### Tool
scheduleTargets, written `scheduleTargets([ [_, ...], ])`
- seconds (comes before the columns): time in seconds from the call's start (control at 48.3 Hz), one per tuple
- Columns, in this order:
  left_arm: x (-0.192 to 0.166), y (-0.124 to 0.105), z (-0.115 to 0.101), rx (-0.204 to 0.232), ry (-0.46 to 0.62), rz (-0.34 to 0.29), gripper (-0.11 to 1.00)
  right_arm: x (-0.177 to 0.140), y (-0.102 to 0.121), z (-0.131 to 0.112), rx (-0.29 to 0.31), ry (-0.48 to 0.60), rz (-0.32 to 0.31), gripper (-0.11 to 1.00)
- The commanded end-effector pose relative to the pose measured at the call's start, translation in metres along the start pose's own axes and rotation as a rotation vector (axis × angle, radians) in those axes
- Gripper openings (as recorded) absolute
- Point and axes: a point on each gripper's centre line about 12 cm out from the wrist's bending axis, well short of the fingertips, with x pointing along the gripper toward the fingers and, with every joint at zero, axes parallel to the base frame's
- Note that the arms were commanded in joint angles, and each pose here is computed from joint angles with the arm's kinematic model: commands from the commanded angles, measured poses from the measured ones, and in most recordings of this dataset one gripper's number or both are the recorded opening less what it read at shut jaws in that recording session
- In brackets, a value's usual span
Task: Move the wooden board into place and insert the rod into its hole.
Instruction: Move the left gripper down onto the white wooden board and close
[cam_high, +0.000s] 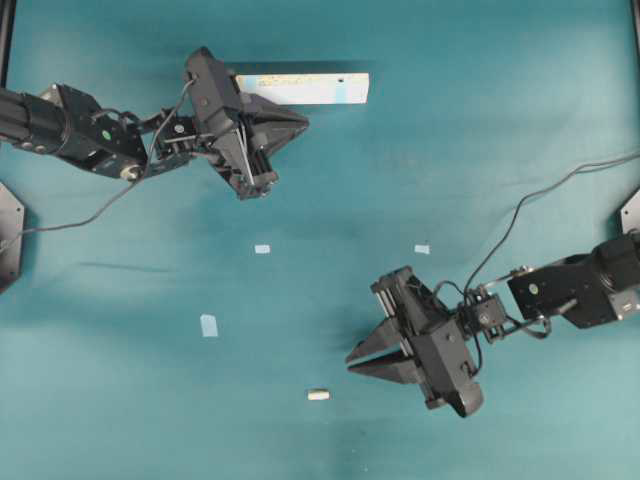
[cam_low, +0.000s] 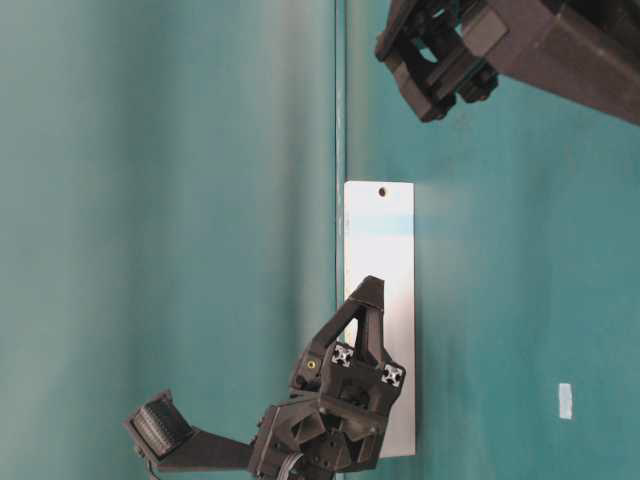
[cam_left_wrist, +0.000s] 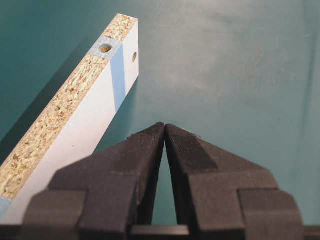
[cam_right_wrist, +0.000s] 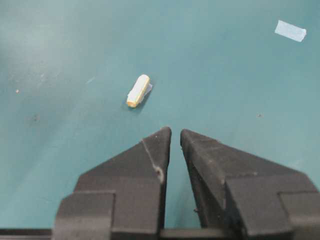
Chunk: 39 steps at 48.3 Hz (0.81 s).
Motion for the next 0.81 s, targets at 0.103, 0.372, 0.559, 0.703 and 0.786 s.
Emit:
scheduleTargets([
  [0.103, -0.004, -0.009, 0.038, 0.029, 0.028, -0.041, 0.02, -0.003, -0.001, 0.035, -0.006, -0.055, -0.004, 0.09],
  [0.372, -0.037, -0.011, 0.072, 0.182, 0.112, -0.064, 0.35, -0.018, -0.005, 0.061, -0.017, 0.066, -0.019, 0.03],
  [0.559, -0.061, -0.002, 0.085, 0.346, 0.143, -0.062, 0.81, -0.024, -0.007, 0.072, -0.019, 0.120, -0.027, 0.45],
  [0.703, -0.067, 0.015, 0.077, 0.354, 0.203, -0.030, 0.85, -0.022, -0.008, 0.075, -0.018, 0.163, -0.030, 0.82],
  [0.786, -0.068, 0.024, 0.069, 0.348, 0.229, -0.009, 0.90, -0.021, -0.009, 0.077, -0.020, 0.178, -0.032, 0.82],
])
